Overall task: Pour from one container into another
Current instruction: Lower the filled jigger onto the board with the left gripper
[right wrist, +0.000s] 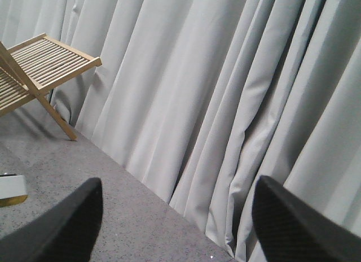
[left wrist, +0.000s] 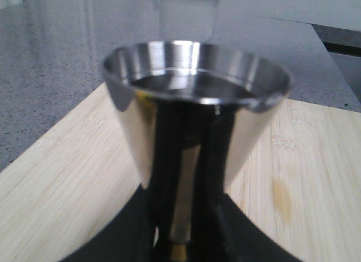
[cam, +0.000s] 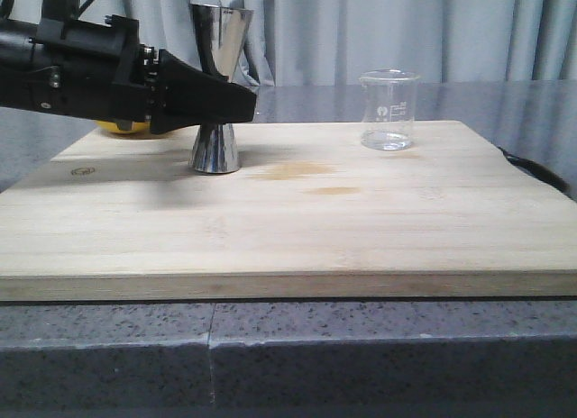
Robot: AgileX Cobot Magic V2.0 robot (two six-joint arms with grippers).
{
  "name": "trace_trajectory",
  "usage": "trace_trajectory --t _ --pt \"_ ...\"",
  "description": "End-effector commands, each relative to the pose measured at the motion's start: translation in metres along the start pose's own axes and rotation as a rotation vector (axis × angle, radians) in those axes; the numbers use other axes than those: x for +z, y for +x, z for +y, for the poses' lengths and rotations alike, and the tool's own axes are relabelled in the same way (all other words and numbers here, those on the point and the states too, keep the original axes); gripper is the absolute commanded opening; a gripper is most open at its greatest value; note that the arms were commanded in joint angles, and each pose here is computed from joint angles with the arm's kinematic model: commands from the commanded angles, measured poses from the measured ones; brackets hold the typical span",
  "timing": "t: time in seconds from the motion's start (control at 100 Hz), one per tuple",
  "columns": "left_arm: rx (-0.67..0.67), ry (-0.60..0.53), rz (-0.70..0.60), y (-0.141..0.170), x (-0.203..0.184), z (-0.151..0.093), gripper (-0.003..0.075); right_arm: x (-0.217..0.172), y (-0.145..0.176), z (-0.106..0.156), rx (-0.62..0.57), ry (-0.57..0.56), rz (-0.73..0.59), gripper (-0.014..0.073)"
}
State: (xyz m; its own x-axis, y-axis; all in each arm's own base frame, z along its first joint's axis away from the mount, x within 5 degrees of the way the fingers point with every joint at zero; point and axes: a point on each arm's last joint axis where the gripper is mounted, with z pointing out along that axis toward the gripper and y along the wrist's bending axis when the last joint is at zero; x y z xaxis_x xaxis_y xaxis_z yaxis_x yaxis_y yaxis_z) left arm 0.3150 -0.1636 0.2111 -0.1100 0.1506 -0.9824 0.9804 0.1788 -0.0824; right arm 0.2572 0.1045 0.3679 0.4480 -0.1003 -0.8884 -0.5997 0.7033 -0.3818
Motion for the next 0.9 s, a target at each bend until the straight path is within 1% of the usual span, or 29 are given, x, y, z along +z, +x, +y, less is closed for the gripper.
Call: trace_trajectory --t 0.0,0.14,0.21,0.26,0.46,0.53,0.72,0.79,0.89 --pt "0.037 0.074 -0.124 -0.0284 -0.0043 -0.0093 0.0045 -0.0014 -0.0243 -0.0038 -0.011 0.013 -0.104 0.0501" --pt "0.035 0.074 -0.124 -0.0284 -0.0043 -0.0093 0.0169 -0.0014 -0.0243 -0.0038 -0.011 0.013 -0.104 0.0501" --pt "0.035 0.074 -0.124 -0.0284 -0.0043 -0.0093 0.0209 -0.0014 -0.0243 -0.0038 -0.011 0.013 -0.104 0.0502" --pt "0.023 0.075 -0.123 -0.0284 -0.0043 -0.0093 0.0223 -0.0014 -0.0243 -0.0038 -0.011 0.013 -0.104 0.0501" --pt "0.01 0.075 -0.123 -0.0284 -0.0043 -0.0093 0.0239 -0.0014 -0.0243 -0.0038 -0.011 0.013 -0.104 0.0502" --pt "0.006 0.076 -0.123 -0.0284 -0.0043 -0.0093 0.0272 -0.0014 -0.0242 -0.0039 -0.011 0.013 -0.103 0.0501" --pt "-0.032 0.078 -0.121 -0.0284 -0.0043 -0.0093 0.0442 -0.0014 -0.0242 -0.0039 -0.011 0.013 -0.103 0.0501" --pt "-0.054 0.079 -0.121 -0.0284 -0.0043 -0.0093 0.0487 -0.0014 -0.0242 -0.0039 -0.011 0.013 -0.103 0.0501" --pt "-0.067 0.08 -0.12 -0.0284 -0.0043 -0.0093 0.0525 -0.0014 -0.0242 -0.0039 -0.011 0.013 -0.103 0.0502"
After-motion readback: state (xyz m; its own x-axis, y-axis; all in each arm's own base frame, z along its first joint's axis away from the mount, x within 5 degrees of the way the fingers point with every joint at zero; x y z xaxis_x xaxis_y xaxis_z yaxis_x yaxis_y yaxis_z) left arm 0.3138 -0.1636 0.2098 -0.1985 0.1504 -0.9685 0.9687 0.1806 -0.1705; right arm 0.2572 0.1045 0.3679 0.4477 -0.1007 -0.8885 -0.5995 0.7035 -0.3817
